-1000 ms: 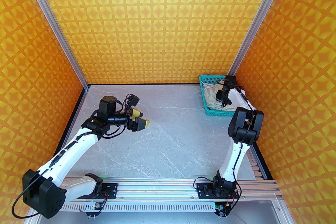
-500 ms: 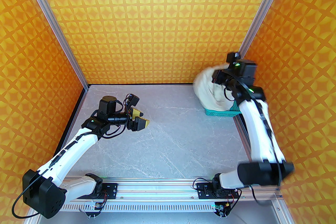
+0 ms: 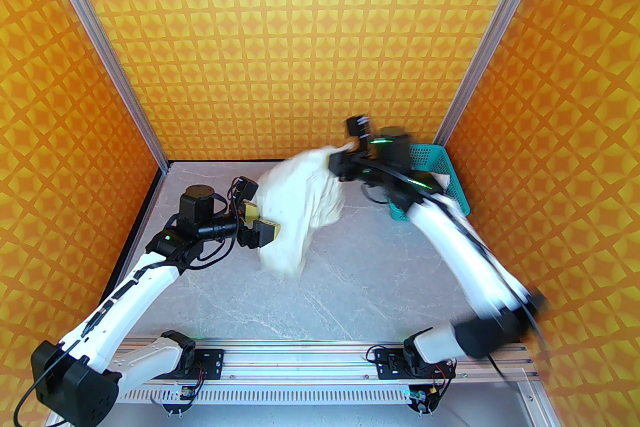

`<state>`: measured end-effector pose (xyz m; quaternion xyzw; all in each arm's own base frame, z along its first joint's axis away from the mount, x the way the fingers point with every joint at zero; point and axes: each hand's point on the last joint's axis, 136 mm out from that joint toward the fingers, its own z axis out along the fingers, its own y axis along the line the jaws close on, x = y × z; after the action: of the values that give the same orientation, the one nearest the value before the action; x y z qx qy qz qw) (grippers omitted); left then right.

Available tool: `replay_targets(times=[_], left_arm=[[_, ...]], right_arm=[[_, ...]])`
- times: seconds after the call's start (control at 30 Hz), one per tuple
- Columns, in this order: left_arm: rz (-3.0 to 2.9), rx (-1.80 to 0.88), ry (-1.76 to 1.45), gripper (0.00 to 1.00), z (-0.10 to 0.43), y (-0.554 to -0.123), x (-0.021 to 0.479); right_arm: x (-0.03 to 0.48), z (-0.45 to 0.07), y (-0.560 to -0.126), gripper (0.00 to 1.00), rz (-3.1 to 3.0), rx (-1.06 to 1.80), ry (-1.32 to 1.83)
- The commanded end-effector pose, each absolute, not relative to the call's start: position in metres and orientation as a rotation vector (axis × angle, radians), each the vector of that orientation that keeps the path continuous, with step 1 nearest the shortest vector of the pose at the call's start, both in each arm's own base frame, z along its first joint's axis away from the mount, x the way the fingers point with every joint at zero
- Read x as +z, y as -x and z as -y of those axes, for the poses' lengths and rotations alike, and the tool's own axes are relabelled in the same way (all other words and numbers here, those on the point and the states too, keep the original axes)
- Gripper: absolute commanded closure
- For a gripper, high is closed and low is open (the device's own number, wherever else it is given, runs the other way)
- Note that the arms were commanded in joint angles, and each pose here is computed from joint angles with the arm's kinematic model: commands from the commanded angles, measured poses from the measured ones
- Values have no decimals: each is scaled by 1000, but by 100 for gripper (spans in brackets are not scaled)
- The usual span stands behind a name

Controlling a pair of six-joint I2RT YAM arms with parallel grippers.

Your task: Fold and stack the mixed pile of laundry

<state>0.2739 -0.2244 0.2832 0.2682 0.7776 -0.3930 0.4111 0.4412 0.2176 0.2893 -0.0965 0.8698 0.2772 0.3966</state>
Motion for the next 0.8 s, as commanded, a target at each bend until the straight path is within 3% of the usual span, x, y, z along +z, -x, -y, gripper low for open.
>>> replay_targets(times=[0.0, 0.1, 0.3, 0.57, 0.67, 0.77], left_arm=[[-2094, -865, -541, 11, 202, -276, 254], [-2214, -781, -449, 14, 187, -275, 225], [-2397, -723, -289, 20, 167, -258, 166], [-2466, -642, -83, 13, 140, -267, 130], [-2427, -679, -38, 7, 143, -284, 133], [-2437, -685, -8, 8, 146, -308, 124]], right_arm=[[245, -192, -450, 37, -2359, 501, 152], [234, -179, -437, 26, -2388, 436, 135], [183, -182, -350, 30, -2512, 548, 132], [100, -276, -204, 31, -2721, 893, 393], [90, -300, -178, 30, -2713, 1019, 437], [75, -316, -168, 31, -2739, 1080, 456]])
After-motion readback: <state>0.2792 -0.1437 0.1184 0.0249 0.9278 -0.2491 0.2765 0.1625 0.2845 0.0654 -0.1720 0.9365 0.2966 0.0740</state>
